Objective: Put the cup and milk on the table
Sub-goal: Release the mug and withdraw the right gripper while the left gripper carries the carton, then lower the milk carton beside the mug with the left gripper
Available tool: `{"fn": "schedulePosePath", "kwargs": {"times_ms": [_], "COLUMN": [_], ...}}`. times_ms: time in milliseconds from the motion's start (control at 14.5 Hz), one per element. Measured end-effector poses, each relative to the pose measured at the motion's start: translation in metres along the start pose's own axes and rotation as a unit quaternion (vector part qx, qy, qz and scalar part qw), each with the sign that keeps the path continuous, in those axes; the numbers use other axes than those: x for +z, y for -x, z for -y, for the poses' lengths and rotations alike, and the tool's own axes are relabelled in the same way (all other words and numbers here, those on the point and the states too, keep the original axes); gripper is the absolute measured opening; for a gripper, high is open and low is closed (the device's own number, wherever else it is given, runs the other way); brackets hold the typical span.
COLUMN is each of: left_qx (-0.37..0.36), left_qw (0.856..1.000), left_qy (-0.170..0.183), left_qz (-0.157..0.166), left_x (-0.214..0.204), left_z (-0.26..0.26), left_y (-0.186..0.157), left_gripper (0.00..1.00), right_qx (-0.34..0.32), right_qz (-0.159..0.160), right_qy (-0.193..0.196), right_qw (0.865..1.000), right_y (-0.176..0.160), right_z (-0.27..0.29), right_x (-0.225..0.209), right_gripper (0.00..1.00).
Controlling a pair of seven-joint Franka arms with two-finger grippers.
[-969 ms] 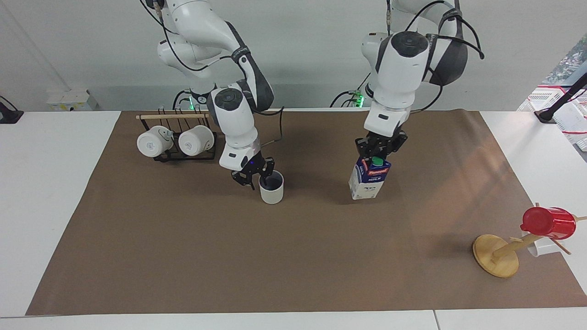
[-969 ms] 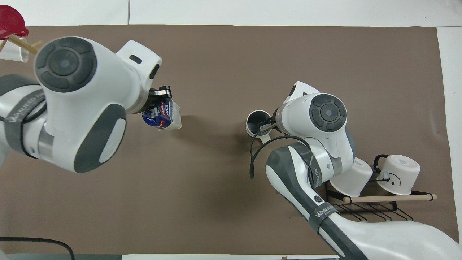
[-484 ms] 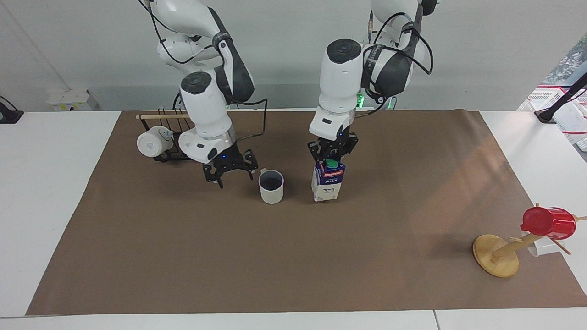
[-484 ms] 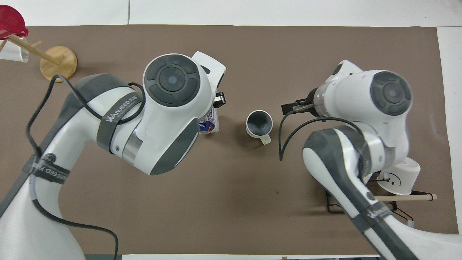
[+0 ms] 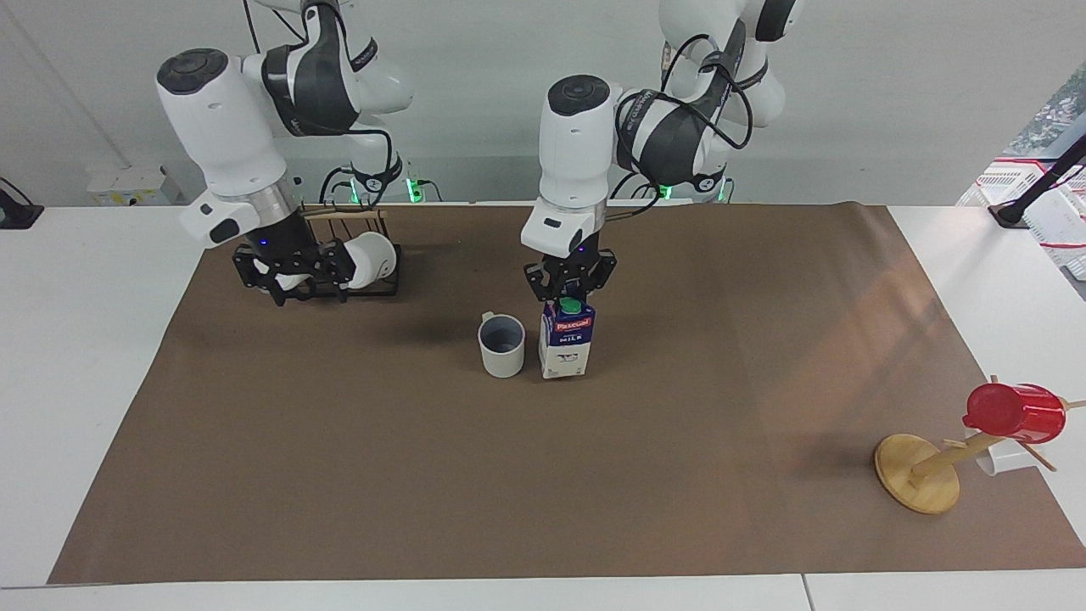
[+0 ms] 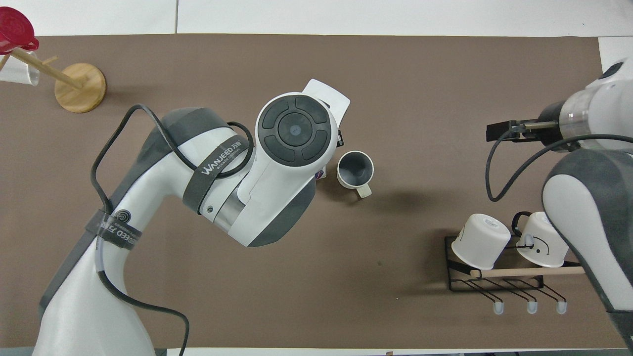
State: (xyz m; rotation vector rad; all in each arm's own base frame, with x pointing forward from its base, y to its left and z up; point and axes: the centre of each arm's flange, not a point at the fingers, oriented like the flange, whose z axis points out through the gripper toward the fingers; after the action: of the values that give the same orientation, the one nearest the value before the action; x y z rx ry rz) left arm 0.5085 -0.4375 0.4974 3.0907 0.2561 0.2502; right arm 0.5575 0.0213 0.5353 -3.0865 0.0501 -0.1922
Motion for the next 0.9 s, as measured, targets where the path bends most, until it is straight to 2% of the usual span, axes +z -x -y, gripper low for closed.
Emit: {"fn": "schedulePosePath", "kwargs": {"times_ms": [208,553,692,899], "left_qx": [0.006,0.023,0.025,0.025], "left_qw": [1.0,1.0,1.0,1.0], "left_qy": [0.0,-0.02,-0.017,-0.017], "left_qz": [0.0,-0.004,-0.009,-0.009], "left_x": [0.006,0.03,0.032,0.032], "left_z": [-0.005,-0.006,-0.006,-0.006], "left_y": [0.005,0.017,0.017,0.018], "left_gripper": [0.41,0.41,0.41,0.41], "right_qx": [0.029,0.058,0.061,0.061], "right_qz": [0.017,0.057,0.068,0.084], "right_qy": [0.005,0.021,0.024,0.024], "right_qw": [0.999,0.996,0.996,0.994], "right_y": [0.009,0.01,0.003,-0.005], "right_z": [-0.032,-0.067,-0.07,-0.071], "right_x": [-0.031,-0.121,-0.131,-0.119], "right_gripper": [1.0,1.0,1.0,1.0]}}
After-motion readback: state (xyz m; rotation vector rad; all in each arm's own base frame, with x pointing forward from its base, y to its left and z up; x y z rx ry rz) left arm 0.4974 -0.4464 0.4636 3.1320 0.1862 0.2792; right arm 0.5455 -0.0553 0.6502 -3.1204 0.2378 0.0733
